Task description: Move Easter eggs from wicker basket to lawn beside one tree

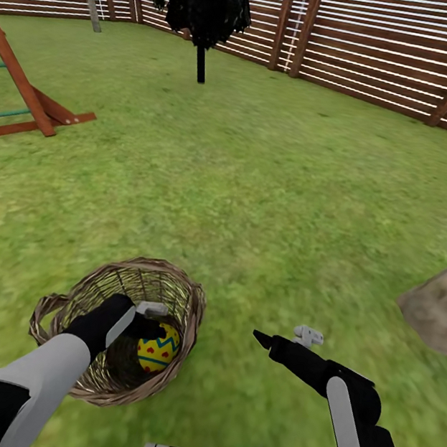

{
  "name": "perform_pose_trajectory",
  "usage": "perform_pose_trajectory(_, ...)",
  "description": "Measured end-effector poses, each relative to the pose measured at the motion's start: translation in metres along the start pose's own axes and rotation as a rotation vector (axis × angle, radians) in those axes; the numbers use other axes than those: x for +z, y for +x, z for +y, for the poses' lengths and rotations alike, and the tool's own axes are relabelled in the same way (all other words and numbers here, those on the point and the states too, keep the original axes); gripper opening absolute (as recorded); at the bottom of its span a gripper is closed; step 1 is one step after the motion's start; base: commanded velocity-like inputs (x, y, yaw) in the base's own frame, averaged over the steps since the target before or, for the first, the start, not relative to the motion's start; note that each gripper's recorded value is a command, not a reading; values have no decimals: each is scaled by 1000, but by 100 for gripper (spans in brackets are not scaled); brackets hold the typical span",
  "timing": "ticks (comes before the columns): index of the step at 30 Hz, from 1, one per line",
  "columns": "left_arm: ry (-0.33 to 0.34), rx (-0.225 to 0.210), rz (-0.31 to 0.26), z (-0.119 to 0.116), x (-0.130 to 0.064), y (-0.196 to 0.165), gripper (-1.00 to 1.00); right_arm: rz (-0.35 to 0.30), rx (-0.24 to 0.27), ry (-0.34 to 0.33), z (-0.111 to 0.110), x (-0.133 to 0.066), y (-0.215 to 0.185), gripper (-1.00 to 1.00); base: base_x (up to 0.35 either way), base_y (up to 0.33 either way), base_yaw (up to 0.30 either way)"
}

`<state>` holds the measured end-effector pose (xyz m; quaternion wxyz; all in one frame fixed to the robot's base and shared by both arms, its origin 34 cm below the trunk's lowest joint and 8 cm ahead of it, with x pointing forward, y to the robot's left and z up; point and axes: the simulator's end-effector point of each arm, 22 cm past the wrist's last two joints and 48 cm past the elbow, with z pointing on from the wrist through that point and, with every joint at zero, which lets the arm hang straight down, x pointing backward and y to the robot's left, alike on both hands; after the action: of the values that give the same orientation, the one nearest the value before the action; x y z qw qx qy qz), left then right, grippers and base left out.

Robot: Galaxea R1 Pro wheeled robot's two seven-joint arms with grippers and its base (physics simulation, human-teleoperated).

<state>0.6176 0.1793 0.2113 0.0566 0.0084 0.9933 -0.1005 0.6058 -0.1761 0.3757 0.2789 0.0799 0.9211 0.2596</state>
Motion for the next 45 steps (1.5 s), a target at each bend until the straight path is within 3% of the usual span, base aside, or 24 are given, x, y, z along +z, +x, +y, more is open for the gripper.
perform_pose_trajectory(5, -1, -3, 17, 2, 10, 6, 100, 17, 9, 6, -6, 6, 7, 100, 0, 0, 0)
perform_pose_trajectory(29, -4, 1, -12, 3, 6, -4, 100, 19, 9, 6, -6, 7, 9, 100, 0, 0, 0)
perform_pose_trajectory(36, 0, 13, -77, 0, -3, -27, 100, 17, 8, 6, -6, 6, 8, 100, 0, 0, 0)
perform_pose_trajectory(41, 1, 15, -91, -1, -6, -32, 100, 12, 5, 3, -5, 6, 5, 100, 0, 0, 0)
perform_pose_trajectory(45, 2, 16, -94, -1, -7, -33, 100, 8, 2, -77, 13, 5, 2, 100, 0, 0, 0)
